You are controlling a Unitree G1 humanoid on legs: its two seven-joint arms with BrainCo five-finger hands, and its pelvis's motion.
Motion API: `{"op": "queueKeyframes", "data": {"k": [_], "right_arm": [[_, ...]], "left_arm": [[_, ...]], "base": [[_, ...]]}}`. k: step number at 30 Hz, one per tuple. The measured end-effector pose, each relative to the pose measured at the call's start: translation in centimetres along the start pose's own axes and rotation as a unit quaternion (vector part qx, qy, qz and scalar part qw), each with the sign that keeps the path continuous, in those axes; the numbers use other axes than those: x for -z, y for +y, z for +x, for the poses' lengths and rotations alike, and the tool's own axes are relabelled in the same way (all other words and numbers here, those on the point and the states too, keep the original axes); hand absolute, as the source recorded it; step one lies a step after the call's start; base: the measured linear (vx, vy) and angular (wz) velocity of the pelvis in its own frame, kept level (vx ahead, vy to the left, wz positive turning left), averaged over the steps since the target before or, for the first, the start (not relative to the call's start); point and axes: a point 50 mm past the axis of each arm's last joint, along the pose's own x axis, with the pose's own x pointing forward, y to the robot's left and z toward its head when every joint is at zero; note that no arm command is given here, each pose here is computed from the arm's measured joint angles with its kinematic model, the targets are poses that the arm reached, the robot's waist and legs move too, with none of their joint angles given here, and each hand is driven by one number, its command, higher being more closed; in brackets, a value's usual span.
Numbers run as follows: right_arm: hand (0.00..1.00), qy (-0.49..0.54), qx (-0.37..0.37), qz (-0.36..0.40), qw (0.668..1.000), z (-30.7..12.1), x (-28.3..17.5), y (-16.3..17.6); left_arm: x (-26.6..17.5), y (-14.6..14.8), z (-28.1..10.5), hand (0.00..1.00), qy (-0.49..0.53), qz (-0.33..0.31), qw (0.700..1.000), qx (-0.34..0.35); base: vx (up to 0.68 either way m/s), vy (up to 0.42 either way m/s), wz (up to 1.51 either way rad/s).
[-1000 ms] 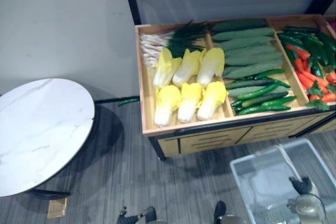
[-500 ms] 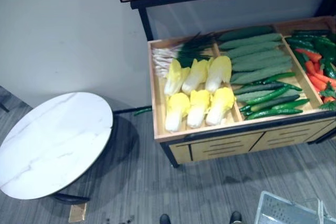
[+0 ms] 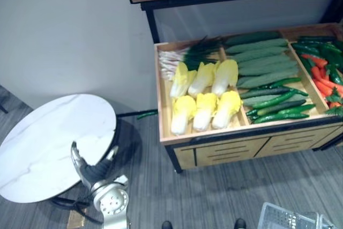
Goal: Pick vegetable in the basket
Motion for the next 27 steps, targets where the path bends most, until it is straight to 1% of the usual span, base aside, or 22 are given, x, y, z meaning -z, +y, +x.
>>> {"op": "queueKeyframes", "data": {"k": [1,3,5,7,11,15,18,22,27], "right_arm": [[1.00,-0.003,-0.005,-0.011,1.000,-0.1,0.0,0.2],[1.00,-0.010,-0.011,-0.023,1.000,-0.1,-0.2,0.4],[1.00,-0.022,-0.019,-0.042,0.999,-0.1,-0.6,0.7],[1.00,-0.038,-0.025,-0.066,0.997,-0.2,-1.1,1.0],[1.00,-0.095,-0.043,-0.117,0.988,-0.3,-3.4,1.8],[1.00,-0.130,-0.057,-0.147,0.979,-0.6,-4.9,2.7],[1.00,-0.144,-0.064,-0.155,0.975,-0.7,-5.6,3.2],[1.00,-0.167,-0.069,-0.161,0.970,-0.9,-6.9,3.7],[1.00,-0.197,-0.069,-0.166,0.964,-1.1,-8.4,3.9]], "left_arm": [[-0.7,-0.9,0.1,0.00,-0.010,-0.013,1.000,0.010],[-1.4,-1.7,0.6,0.00,-0.019,-0.027,0.999,0.013],[-1.4,-2.2,1.1,0.00,-0.019,-0.028,0.999,0.013],[-1.2,-2.5,1.5,0.00,-0.016,-0.022,1.000,0.012],[-0.4,-3.1,3.5,0.00,-0.009,0.010,1.000,0.009],[-0.1,-3.3,4.9,0.00,-0.004,0.030,1.000,0.001],[0.0,-3.3,5.6,0.00,0.010,0.019,1.000,-0.012],[-0.4,-3.2,6.5,0.00,0.006,0.020,1.000,-0.018],[-1.2,-4.1,7.0,0.00,0.006,-0.001,1.000,-0.015]], "base": [[0.04,-0.003,-0.11],[0.05,-0.007,-0.14],[0.03,-0.008,-0.24],[0.00,-0.010,-0.22],[0.01,-0.008,-0.26],[0.04,-0.004,-0.25],[0.05,-0.008,-0.28],[0.05,-0.013,-0.13],[0.04,-0.018,-0.18]]}}
